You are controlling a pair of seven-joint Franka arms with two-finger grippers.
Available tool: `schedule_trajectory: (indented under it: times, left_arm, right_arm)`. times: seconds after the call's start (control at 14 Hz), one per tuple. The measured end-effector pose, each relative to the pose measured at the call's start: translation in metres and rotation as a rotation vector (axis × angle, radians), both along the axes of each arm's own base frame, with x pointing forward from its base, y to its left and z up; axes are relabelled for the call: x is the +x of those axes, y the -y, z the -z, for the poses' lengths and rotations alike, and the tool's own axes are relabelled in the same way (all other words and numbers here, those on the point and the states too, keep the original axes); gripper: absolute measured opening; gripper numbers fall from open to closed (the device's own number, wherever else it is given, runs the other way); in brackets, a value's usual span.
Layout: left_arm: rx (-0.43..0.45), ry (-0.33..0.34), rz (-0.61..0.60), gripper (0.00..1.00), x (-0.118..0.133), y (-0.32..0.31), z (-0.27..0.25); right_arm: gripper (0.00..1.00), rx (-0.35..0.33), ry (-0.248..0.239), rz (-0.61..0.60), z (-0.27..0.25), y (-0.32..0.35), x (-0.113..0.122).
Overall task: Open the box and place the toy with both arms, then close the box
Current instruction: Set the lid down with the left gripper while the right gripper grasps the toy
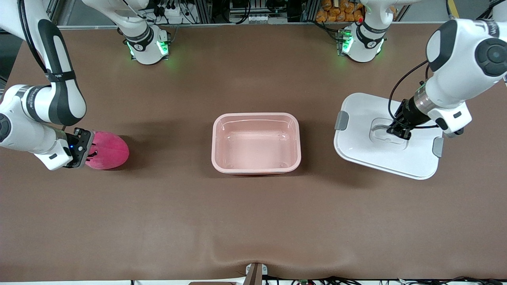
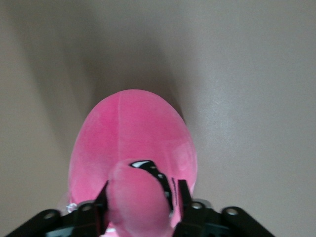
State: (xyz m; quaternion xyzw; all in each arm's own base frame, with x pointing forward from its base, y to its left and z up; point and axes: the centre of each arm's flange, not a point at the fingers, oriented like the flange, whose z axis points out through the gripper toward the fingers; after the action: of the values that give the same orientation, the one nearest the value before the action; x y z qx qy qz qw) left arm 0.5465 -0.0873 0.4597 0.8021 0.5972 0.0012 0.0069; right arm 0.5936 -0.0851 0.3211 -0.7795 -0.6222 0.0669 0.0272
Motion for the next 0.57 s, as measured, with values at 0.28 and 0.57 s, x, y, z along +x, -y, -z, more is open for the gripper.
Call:
schedule_trajectory:
  times: [0.28, 0.57]
  left_arm:
    - [0.048, 0.009, 0.021, 0.07, -0.011, -0.007, 0.039]
    - [0.056, 0.023, -0.051, 0.07, -0.008, -0.028, 0.04]
  right_arm:
    - [0.24, 0.001, -0.002, -0.001, 0.001, -0.001, -0.001]
    - [0.12, 0.001, -0.002, -0.002, 0.001, -0.001, -0.001]
